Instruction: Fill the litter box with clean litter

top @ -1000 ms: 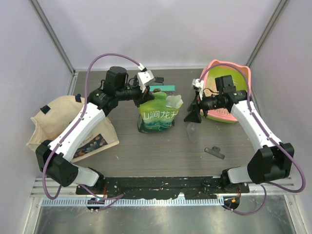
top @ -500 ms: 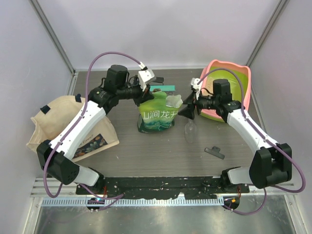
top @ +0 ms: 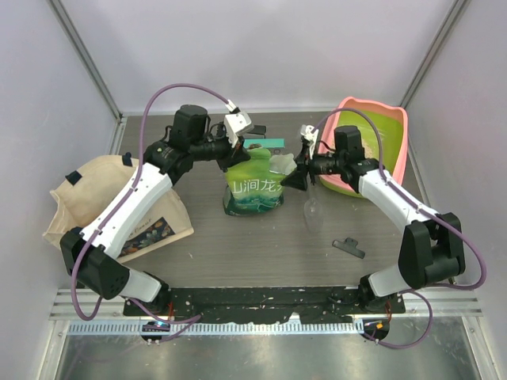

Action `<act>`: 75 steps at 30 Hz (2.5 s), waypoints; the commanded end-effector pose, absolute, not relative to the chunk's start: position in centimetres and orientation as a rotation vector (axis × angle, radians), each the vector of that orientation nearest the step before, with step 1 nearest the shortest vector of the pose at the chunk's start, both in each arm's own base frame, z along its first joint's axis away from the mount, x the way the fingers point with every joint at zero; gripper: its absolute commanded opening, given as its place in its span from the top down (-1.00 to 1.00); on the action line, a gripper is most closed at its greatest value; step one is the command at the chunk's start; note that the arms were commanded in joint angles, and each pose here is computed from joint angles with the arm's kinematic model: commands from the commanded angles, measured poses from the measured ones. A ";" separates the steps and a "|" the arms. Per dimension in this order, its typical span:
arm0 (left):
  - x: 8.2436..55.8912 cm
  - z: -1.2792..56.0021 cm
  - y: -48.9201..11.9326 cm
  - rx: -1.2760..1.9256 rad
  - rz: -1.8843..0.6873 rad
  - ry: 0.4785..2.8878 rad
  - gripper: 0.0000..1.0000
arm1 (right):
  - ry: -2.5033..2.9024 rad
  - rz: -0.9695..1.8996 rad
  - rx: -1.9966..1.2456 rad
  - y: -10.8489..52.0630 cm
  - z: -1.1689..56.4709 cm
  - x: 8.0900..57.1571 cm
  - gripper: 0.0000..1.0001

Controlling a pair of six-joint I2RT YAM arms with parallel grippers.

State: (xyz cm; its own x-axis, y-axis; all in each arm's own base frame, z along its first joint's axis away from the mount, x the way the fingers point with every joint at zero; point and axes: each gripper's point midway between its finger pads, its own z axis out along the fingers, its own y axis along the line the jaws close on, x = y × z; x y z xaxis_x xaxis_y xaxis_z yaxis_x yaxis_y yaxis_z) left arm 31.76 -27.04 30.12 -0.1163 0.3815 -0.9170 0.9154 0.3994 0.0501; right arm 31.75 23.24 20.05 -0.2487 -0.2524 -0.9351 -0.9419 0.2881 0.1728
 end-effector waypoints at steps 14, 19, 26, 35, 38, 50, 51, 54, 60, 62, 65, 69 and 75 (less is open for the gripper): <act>33.5 35.9 -27.6 1.083 -0.660 1.543 0.92 | 1.589 1.084 -1.089 26.2 22.7 32.9 -0.07; 35.6 39.9 -26.1 0.997 -0.590 1.484 0.33 | 1.581 1.102 -1.071 26.6 23.0 33.5 0.12; 43.3 38.8 -24.2 0.849 -0.517 1.554 0.10 | 1.587 1.110 -1.031 26.8 23.3 34.2 0.16; 48.8 28.6 -27.8 0.852 -0.895 1.706 0.36 | 1.628 1.127 -0.978 27.0 24.0 35.2 0.27; 48.4 27.1 -29.7 0.886 -1.071 1.686 0.41 | 1.645 1.139 -0.960 27.3 24.1 35.8 0.34; 43.7 25.7 -34.1 0.948 -1.469 1.608 0.58 | 1.718 1.128 -0.945 27.1 23.2 37.1 0.41; 43.5 25.2 -34.3 0.944 -1.496 1.621 0.60 | 1.723 1.132 -0.943 27.1 23.2 37.0 0.42; 42.9 25.1 -34.5 0.933 -1.558 1.622 0.67 | 1.730 1.128 -0.939 27.0 23.0 37.0 0.42; 42.2 25.4 -34.6 0.940 -1.616 1.615 0.73 | 1.737 1.116 -0.955 26.8 22.6 37.0 0.43; 41.7 25.1 -34.7 0.947 -1.632 1.623 0.75 | 1.732 1.113 -0.958 26.8 22.8 37.0 0.43; 41.7 24.6 -34.6 0.927 -1.611 1.639 0.80 | 1.727 1.103 -0.961 26.8 22.9 37.2 0.43; 43.6 23.5 -34.1 0.829 -1.496 1.685 0.83 | 1.731 1.093 -0.969 26.5 22.8 37.1 0.43; 44.8 22.8 -33.6 0.777 -1.429 1.726 0.82 | 1.753 1.018 -0.974 24.9 22.8 37.2 -0.07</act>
State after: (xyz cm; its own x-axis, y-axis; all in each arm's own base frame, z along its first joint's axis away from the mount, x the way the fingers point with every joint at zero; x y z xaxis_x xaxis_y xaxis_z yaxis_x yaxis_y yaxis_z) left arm 43.92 -34.24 20.05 -0.6157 0.0238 -0.7876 0.7807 0.1538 -0.6057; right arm 36.05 26.09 20.37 -0.4215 -0.1882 -0.8871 -0.8796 0.3228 0.3494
